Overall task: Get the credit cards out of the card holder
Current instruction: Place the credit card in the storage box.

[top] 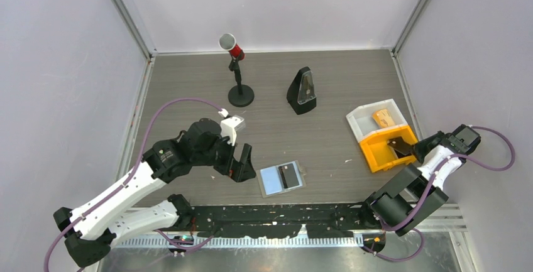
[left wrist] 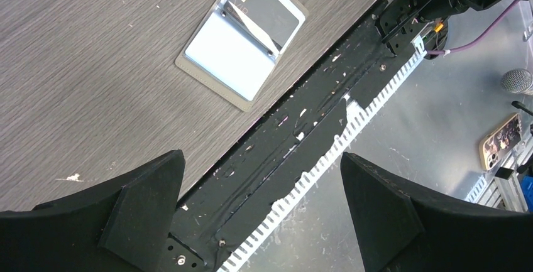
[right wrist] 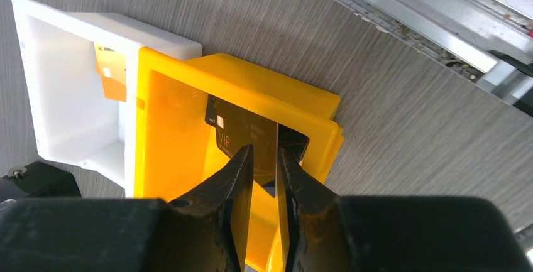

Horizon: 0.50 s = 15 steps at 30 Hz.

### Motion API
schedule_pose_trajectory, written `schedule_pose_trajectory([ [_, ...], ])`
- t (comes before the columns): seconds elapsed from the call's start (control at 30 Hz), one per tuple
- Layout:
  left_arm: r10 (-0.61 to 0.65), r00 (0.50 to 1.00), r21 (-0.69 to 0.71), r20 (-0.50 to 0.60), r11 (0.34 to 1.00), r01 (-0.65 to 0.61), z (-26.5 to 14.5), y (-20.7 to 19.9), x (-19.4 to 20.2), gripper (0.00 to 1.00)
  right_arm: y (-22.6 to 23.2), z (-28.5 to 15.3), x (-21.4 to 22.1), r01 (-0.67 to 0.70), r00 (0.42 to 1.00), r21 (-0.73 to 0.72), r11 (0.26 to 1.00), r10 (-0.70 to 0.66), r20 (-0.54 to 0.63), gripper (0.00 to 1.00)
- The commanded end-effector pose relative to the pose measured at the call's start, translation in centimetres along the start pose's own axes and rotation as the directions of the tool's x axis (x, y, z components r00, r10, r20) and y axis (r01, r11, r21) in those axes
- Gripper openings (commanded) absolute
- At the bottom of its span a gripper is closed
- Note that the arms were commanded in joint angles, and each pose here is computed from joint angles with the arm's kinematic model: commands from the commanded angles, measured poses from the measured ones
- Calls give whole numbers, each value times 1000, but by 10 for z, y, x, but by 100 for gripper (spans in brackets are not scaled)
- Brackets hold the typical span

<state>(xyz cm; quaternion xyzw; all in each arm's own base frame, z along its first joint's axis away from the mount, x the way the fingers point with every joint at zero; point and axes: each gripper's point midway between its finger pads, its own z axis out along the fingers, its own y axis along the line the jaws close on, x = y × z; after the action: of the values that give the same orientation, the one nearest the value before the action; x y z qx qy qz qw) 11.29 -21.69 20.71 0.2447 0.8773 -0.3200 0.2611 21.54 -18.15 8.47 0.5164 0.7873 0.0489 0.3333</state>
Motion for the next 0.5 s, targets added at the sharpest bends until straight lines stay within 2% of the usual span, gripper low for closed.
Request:
schedule_pose_trajectory([
  [0.0, 23, 998, -1, 59, 1000, -23, -5, -1, -11, 99, 4, -20, -26, -32, 996, 38, 999, 28, 90, 30],
  [0.3, 12, 998, -76, 69, 997, -7, -2, 16, -5, 99, 23, -45, -43, -63, 988, 13, 998, 61, 139, 31],
  [0.47, -15, 999, -114, 45, 993, 20, 5, 26, 4, 99, 66, -62, -46, 39, 989, -45, 998, -32, 147, 31],
])
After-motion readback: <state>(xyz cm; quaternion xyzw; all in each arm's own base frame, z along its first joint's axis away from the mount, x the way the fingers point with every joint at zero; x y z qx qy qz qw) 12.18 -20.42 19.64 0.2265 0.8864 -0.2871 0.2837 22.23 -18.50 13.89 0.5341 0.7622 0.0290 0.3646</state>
